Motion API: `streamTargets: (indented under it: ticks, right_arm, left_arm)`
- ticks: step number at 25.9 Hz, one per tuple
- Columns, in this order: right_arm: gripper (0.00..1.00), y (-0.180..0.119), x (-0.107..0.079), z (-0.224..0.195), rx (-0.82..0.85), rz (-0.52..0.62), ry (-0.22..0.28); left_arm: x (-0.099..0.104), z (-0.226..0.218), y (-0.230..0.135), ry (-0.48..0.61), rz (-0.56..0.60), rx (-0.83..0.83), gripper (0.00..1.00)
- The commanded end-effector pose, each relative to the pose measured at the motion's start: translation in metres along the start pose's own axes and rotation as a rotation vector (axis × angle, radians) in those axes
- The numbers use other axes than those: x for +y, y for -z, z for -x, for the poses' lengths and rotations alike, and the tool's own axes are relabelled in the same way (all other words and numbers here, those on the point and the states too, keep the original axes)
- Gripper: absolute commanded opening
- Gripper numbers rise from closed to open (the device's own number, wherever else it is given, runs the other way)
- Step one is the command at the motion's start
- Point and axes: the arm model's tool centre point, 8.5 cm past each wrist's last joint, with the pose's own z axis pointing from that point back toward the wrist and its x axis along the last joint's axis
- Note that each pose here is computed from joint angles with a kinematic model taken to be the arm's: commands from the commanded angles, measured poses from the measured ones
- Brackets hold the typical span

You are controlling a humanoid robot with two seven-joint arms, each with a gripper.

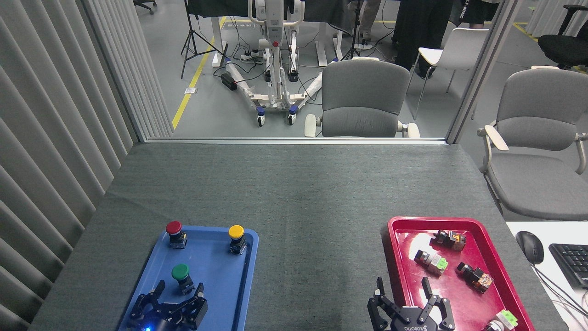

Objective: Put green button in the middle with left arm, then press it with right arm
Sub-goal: 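Reach the left gripper to the green button on the blue tray, then close the left gripper on the green button and lift it, then carry the green button off the tray toward the table middle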

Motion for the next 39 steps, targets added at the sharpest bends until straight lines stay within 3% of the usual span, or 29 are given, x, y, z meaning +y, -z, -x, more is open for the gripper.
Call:
streamTargets:
  ticks: [1,7,12,18,21,25,30,35,39]
  right_arm:
    - [1.0,0.0,0.0,0.0,0.003,-0.004,0.0]
    - [1.0,0.0,0.0,0.0,0.005,-0.004,0.001]
    - [1.0,0.0,0.0,0.001,0.006,-0.004,-0.001]
    - [1.0,-0.001,0.001,0.002,0.015,-0.007,0.016]
    - [1.0,-0.001,0.001,0.003,0.015,-0.007,0.013]
    - [1.0,-0.001,0.001,0.004,0.015,-0.007,0.013]
    - [1.0,-0.001,0.001,0.004,0.015,-0.007,0.013]
    - [1.0,-0.001,0.001,0.004,0.016,-0.007,0.013]
    - [1.0,-0.001,0.001,0.004,0.015,-0.007,0.014]
  left_arm:
    - [0.0,-0.004,0.009,-0.011,0.005,-0.002,0.92]
    - [-0.001,-0.012,0.018,0.013,0.018,-0.018,0.76]
    - [-0.005,-0.011,0.019,0.026,0.03,-0.023,0.25]
    - [-0.002,-0.012,0.018,0.123,0.033,-0.055,0.0]
    - [0.01,-0.016,0.017,0.128,0.0,-0.11,0.0]
    - [0.05,-0.033,0.018,0.14,-0.111,-0.251,0.0]
    - [0.076,-0.095,0.033,0.178,-0.198,-0.468,0.0]
    - [0.069,-0.151,0.063,0.277,-0.15,-0.567,0.0]
    - [0.048,-0.195,0.07,0.252,-0.126,-0.636,0.0]
